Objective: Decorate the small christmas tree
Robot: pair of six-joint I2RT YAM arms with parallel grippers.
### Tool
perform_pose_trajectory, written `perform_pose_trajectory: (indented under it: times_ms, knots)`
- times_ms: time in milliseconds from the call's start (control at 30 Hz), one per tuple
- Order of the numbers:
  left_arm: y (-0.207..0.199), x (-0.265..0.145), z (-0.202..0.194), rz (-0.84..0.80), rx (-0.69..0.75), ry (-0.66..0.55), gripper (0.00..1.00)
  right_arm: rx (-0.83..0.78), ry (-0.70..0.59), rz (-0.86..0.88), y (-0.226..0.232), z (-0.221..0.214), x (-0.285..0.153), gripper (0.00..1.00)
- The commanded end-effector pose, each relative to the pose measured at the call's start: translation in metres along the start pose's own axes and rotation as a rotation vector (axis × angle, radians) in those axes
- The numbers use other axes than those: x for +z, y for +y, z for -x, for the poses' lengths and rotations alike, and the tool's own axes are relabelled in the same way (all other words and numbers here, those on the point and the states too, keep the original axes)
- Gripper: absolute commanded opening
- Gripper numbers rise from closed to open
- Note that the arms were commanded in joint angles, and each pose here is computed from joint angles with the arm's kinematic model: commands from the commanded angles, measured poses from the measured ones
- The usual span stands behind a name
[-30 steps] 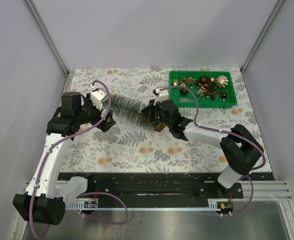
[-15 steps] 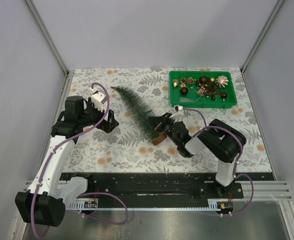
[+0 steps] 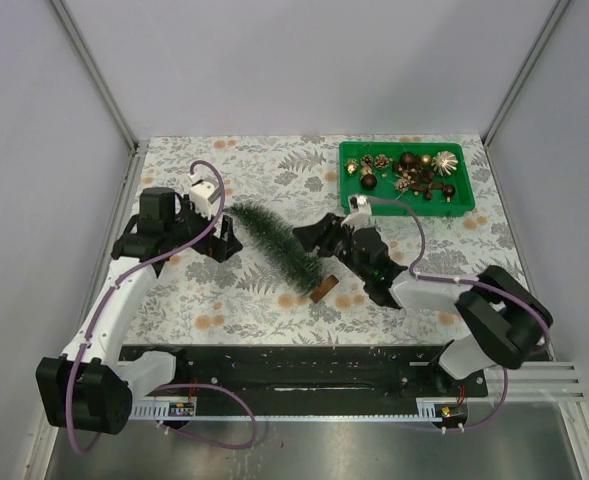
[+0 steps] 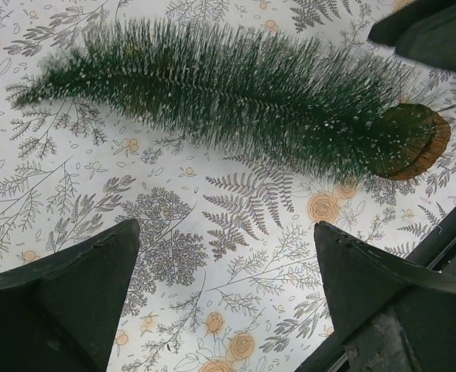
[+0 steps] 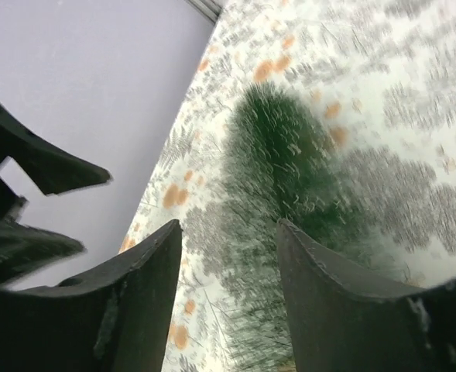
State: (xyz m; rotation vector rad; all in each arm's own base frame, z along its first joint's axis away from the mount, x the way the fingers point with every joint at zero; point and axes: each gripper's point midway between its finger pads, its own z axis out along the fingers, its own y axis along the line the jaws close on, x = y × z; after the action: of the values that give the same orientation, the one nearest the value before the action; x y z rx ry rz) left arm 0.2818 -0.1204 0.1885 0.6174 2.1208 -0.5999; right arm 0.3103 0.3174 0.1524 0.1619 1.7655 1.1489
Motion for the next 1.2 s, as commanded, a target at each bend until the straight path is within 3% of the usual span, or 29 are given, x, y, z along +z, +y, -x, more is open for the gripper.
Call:
perform_pose_trajectory:
  times_ms: [0,133,333,733,1033,1100,1167]
  knots:
    - [-0.008,-0.015,0.032,-0.005,0.063,-0.085,0.99,-0.232,0.179,-0.173,0.01,0.016,-0.003,0.64]
    - [-0.005,-0.02,0.035,0.023,0.043,-0.072,0.99,-0.449,0.318,-0.38,-0.006,0.034,-0.006,0.87]
    - [0.005,-0.032,0.04,0.112,0.033,-0.063,0.99,-0.672,0.473,-0.391,0.007,0.048,0.03,1.0]
    - [0.011,-0.048,0.043,0.193,-0.014,-0.085,0.99,-0.711,0.776,-0.158,0.017,-0.033,0.105,0.99]
    - [0.016,-0.047,0.041,0.212,-0.019,-0.079,0.99,-0.706,0.833,-0.107,0.016,-0.071,0.12,0.99]
    - [0.015,-0.048,0.041,0.211,-0.018,-0.082,0.99,-0.706,0.846,-0.117,0.008,-0.077,0.123,0.91]
    - [0.015,-0.048,0.041,0.21,-0.018,-0.081,0.99,-0.705,0.853,-0.134,0.001,-0.081,0.124,0.75]
